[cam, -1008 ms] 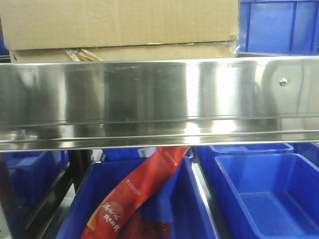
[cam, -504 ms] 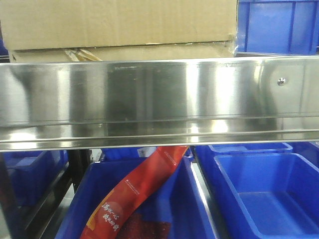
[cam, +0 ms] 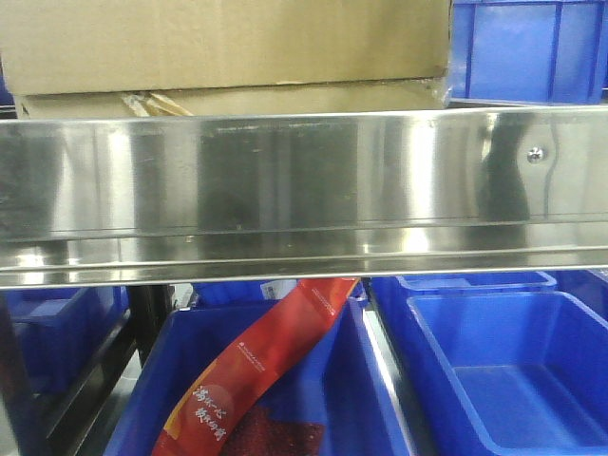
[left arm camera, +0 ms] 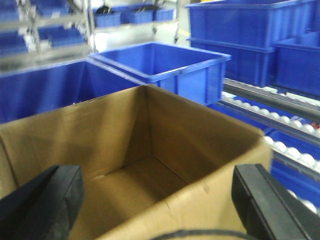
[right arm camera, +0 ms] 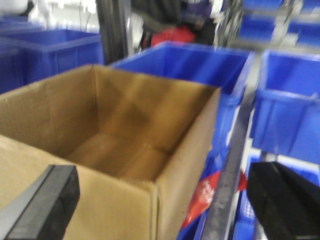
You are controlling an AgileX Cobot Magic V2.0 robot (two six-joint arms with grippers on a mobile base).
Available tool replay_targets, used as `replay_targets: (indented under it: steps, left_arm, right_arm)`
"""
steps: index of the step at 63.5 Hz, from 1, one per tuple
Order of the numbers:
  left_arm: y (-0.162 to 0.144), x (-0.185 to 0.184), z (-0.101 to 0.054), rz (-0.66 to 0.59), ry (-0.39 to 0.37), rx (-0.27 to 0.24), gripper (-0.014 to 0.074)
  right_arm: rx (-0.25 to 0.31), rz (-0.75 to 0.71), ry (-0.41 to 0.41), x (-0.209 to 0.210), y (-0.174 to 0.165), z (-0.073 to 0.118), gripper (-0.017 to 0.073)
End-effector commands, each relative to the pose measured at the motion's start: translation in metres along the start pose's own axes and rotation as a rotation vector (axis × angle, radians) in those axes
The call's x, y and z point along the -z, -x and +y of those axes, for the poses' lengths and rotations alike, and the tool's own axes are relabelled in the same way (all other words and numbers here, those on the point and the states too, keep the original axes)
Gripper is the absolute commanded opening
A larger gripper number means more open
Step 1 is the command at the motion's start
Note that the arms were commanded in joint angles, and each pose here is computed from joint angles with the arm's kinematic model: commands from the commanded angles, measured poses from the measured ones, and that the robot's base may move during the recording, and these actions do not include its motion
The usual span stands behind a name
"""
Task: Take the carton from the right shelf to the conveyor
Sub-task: 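Close both grippers on the carton's opposite side walls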
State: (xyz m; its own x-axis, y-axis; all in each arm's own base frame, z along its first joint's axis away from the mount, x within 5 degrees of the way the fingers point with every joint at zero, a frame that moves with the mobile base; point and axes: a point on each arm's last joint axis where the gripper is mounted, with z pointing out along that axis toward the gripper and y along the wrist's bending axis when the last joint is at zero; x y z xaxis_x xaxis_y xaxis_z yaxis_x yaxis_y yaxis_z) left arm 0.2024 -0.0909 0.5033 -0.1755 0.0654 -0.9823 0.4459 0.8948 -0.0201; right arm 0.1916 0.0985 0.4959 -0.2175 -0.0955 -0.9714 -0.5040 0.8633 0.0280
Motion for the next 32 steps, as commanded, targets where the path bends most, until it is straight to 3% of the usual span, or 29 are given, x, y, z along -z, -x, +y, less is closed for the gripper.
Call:
replay_targets:
  steps: [1,6,14,23,28,32]
  left_arm:
    - [0.013,-0.013,0.011,0.051,0.047,0.077,0.0505]
    - [0.019,-0.026,0.025,0.117,0.106,0.141,0.0505]
    - [0.026,-0.044,0.046,0.189,0.191,0.188,0.0505]
    - [0.028,-0.060,0.063,0.244,0.288,0.190,0.0505]
    - [0.026,-0.067,0.070,0.285,0.337,0.161,0.0505]
    - [0.021,-0.075,0.073,0.319,0.361,0.170,0.0505]
  right_arm:
    - [0.011,0.055,0.016,-0.016,0.021,0.000,0.0569]
    - [-0.026,0.109,0.025,-0.034,0.035,0.000,0.0569]
    - [-0.063,0.181,0.021,-0.061,0.050,-0.003,0.0568]
    - [-0.083,0.265,-0.055,-0.090,0.058,-0.012,0.0532]
    - [-0.076,0.296,-0.067,-0.106,0.058,-0.015,0.0512]
    - [-0.075,0.289,-0.067,-0.118,0.059,-0.016,0.0507]
